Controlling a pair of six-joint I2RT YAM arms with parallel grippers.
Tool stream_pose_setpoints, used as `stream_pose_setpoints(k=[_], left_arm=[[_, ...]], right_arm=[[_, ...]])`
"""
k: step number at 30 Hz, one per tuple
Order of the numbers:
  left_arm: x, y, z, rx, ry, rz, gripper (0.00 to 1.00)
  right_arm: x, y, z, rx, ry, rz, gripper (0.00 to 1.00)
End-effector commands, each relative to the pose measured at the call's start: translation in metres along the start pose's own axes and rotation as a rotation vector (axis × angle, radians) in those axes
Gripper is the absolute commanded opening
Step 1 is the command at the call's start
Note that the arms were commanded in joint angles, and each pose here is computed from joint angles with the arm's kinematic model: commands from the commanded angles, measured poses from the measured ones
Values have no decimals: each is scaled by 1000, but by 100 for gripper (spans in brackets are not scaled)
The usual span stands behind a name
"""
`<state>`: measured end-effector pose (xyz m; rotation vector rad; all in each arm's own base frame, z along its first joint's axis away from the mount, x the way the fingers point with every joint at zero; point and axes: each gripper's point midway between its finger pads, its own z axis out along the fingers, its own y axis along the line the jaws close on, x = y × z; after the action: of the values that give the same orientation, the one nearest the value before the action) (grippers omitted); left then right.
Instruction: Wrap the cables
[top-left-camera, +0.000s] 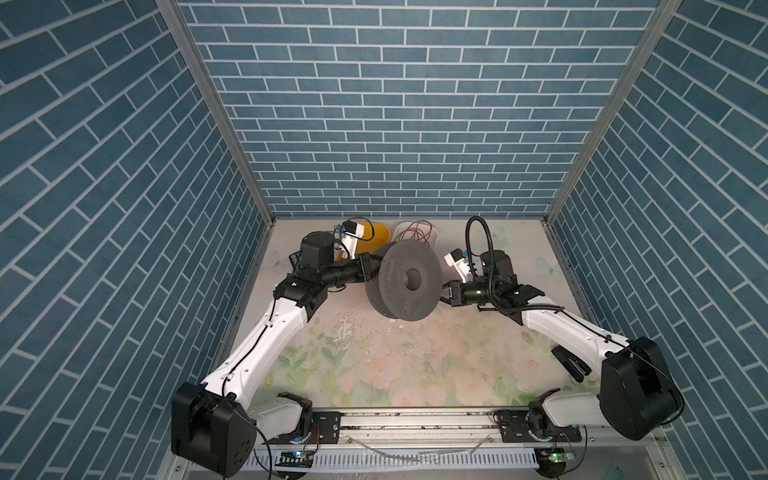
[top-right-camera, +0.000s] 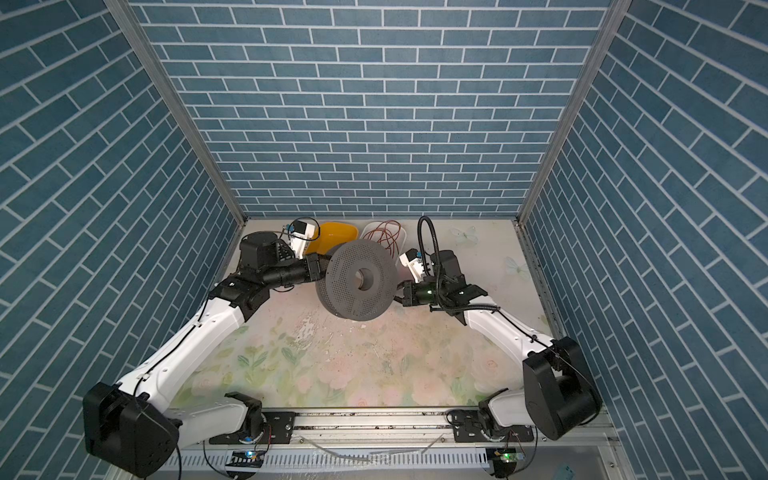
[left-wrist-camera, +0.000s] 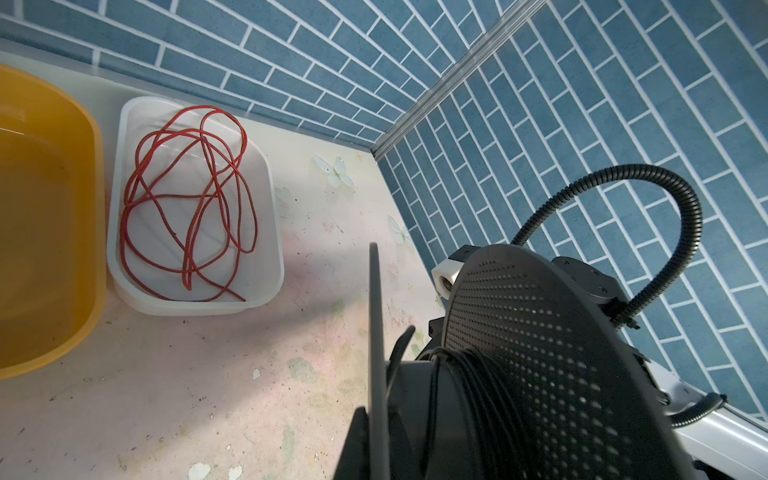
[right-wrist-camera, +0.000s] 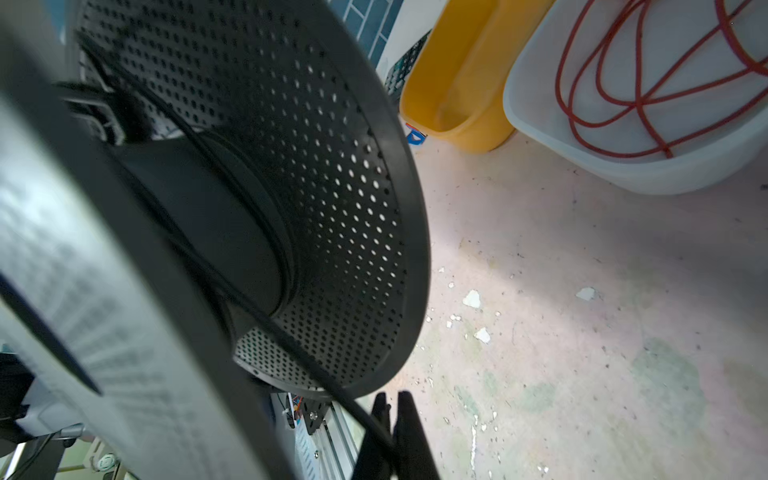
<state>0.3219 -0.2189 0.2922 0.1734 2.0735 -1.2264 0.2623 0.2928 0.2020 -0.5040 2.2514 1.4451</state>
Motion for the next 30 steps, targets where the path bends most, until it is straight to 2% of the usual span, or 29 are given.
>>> stream_pose_setpoints(k=[1,4,7,12,21,26,30], left_arm=[[-18,-3,4,28,-95,30,0],[-21,-1,7,47,-125,10,0],[-23,3,13,62,-141,-19,0],[-30,10,20,97,-201,-107,0],[-35,24,22,105,-283,-199,0],[-35,27,25,129,-306,-243,0],[-34,30,30,141,-306,-282,0]], right_arm=[[-11,52,-4,-234,-30,-85,0],[-24,61,-6,-278,-98,-106,0],[-40,60,-6,-265,-178,-123,0],[-64,67,-7,-300,-275,-139,0],[-102,79,-6,-495,-414,-25,0],[-110,65,1,-462,-481,27,0],[-109,57,14,-407,-486,45,0]])
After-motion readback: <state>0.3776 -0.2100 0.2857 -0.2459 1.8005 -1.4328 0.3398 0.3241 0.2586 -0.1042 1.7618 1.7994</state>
